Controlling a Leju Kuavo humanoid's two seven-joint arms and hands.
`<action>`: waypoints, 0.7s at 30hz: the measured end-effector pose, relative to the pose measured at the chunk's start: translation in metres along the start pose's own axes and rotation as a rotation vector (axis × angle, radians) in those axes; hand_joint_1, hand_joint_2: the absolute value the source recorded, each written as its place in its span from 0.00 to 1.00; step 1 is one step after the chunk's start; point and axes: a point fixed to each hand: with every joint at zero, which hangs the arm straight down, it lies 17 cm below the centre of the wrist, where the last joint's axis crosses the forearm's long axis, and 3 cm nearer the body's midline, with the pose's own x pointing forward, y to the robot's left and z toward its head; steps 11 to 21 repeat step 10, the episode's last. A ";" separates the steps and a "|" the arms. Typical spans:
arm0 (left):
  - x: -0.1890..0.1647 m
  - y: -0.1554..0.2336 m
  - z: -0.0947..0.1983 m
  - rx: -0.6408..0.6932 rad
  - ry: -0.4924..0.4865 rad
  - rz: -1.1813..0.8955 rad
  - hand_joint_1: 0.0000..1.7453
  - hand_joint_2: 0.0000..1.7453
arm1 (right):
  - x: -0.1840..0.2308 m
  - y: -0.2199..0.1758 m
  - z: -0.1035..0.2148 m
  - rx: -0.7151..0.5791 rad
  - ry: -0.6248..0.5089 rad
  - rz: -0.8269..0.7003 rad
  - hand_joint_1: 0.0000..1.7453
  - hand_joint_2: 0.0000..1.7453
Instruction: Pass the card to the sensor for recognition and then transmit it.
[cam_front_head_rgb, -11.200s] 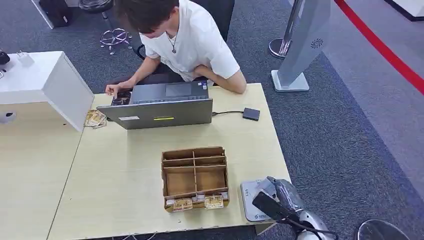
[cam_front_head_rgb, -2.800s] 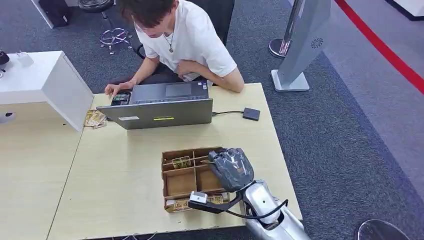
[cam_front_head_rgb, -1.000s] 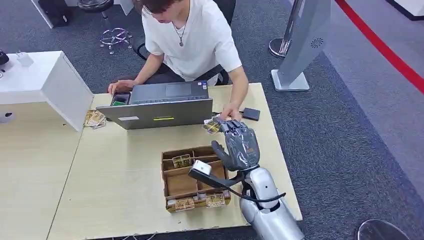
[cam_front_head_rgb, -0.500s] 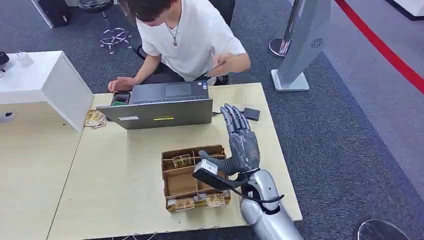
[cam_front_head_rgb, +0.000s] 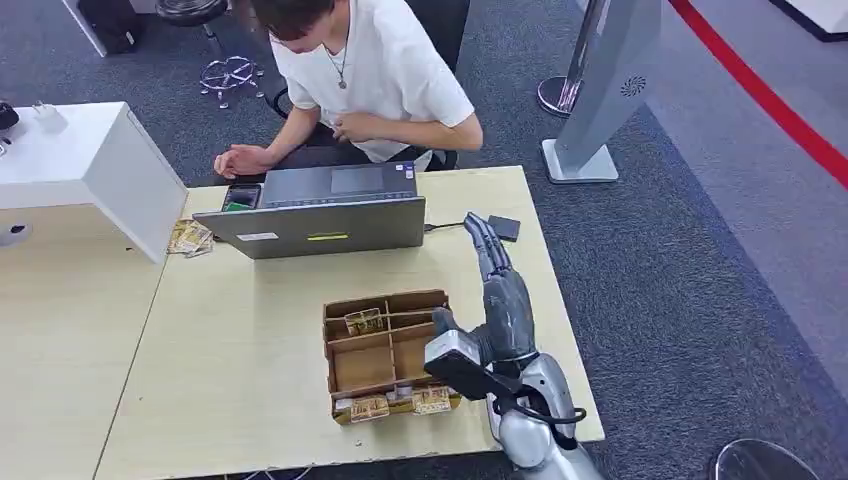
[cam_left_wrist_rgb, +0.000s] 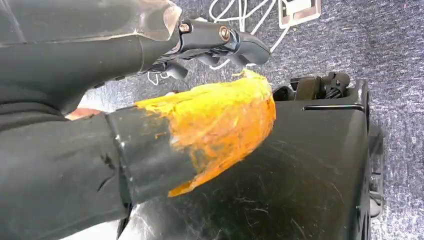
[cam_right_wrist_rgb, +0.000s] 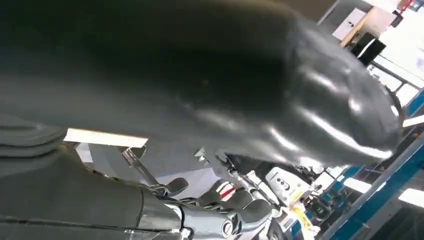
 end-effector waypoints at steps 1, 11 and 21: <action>0.000 0.000 0.000 0.000 0.000 0.000 0.00 0.00 | -0.002 -0.003 0.001 -0.006 0.007 -0.005 0.00 0.00; 0.000 0.002 0.000 0.008 0.001 0.011 0.00 0.00 | -0.047 -0.040 0.020 -0.083 0.129 -0.032 0.00 0.00; 0.000 0.002 0.000 0.008 0.001 0.011 0.00 0.00 | -0.047 -0.040 0.020 -0.083 0.129 -0.032 0.00 0.00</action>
